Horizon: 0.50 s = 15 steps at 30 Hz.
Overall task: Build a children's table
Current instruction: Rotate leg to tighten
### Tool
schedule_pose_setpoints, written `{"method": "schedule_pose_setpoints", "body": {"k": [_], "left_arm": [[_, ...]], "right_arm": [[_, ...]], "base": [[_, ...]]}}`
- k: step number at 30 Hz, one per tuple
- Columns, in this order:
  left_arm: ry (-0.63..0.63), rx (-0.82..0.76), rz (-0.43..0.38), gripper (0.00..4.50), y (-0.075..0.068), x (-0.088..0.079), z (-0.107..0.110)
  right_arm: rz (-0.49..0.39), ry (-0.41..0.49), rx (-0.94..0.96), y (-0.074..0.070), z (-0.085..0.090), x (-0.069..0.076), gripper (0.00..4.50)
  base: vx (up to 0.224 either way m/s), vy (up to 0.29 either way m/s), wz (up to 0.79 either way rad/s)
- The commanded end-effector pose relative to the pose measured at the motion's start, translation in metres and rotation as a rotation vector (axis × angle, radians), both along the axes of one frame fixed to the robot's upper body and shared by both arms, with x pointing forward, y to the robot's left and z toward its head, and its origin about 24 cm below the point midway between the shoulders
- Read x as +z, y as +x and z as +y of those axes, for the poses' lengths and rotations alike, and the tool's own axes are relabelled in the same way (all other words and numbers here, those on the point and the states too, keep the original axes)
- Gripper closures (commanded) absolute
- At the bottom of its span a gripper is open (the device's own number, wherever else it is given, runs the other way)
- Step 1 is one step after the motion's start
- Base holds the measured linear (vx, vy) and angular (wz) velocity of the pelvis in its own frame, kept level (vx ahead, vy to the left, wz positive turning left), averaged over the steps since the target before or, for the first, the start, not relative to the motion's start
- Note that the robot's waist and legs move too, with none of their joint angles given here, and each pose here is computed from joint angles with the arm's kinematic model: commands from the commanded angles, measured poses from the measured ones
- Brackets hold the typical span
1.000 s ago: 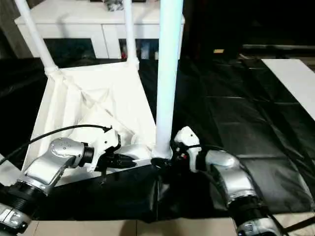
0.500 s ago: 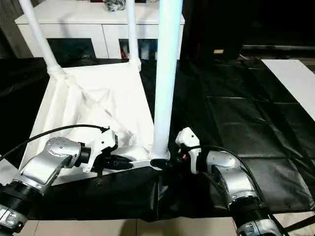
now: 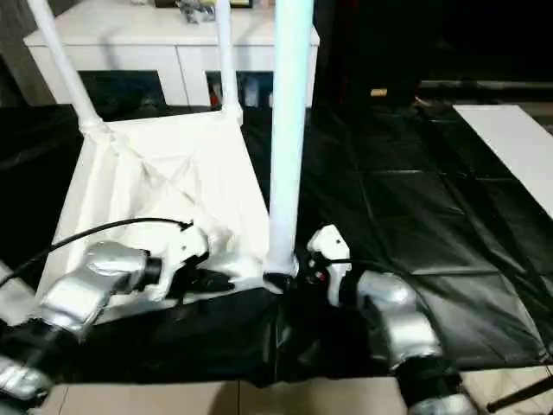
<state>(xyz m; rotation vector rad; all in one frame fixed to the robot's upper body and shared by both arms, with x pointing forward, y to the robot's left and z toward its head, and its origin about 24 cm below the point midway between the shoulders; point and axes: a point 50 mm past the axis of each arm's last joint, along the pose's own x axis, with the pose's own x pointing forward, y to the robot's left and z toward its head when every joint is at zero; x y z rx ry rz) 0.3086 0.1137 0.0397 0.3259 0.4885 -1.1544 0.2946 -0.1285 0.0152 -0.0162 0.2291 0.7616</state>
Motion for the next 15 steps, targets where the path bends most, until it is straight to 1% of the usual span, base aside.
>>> {"method": "schedule_pose_setpoints", "body": {"k": [1,4,6,7,8,11,12,13,15], "left_arm": [[0.037,0.073,0.007,4.50,0.001,-0.012,-0.012],[0.050,0.201,-0.017,4.50,0.009,-0.018,-0.028],[0.060,0.250,-0.023,4.50,0.011,-0.021,-0.035],[0.063,0.266,-0.030,4.50,0.011,-0.022,-0.038],[0.069,0.277,-0.035,4.50,0.012,-0.024,-0.040],[0.076,0.287,-0.046,4.50,0.013,-0.025,-0.042],[0.082,0.281,-0.056,4.50,0.014,-0.026,-0.042],[0.082,0.281,-0.056,4.50,0.014,-0.026,-0.042],[0.084,0.263,-0.058,4.50,0.014,-0.025,-0.040]], "right_arm": [[0.054,0.004,-0.050,-0.001,0.020,-0.010,1.68],[0.120,-0.073,-0.305,0.007,0.023,-0.024,1.82],[0.131,-0.112,-0.378,0.011,0.025,-0.027,1.83],[0.125,-0.118,-0.408,0.014,0.027,-0.026,1.84],[0.119,-0.110,-0.430,0.017,0.029,-0.023,1.84],[0.108,-0.107,-0.450,0.020,0.032,-0.020,1.84],[0.088,-0.100,-0.434,0.022,0.037,-0.017,1.84],[0.088,-0.100,-0.434,0.022,0.037,-0.017,1.84],[0.060,-0.079,-0.380,0.022,0.043,-0.013,1.84]], "base": [[-0.061,0.001,-0.01],[-0.035,0.010,-0.03],[0.000,0.000,0.00],[0.000,0.000,0.00],[0.000,0.000,0.00],[0.000,0.000,0.00],[0.000,0.000,0.00],[0.000,0.000,0.00],[0.000,0.000,0.00]]}}
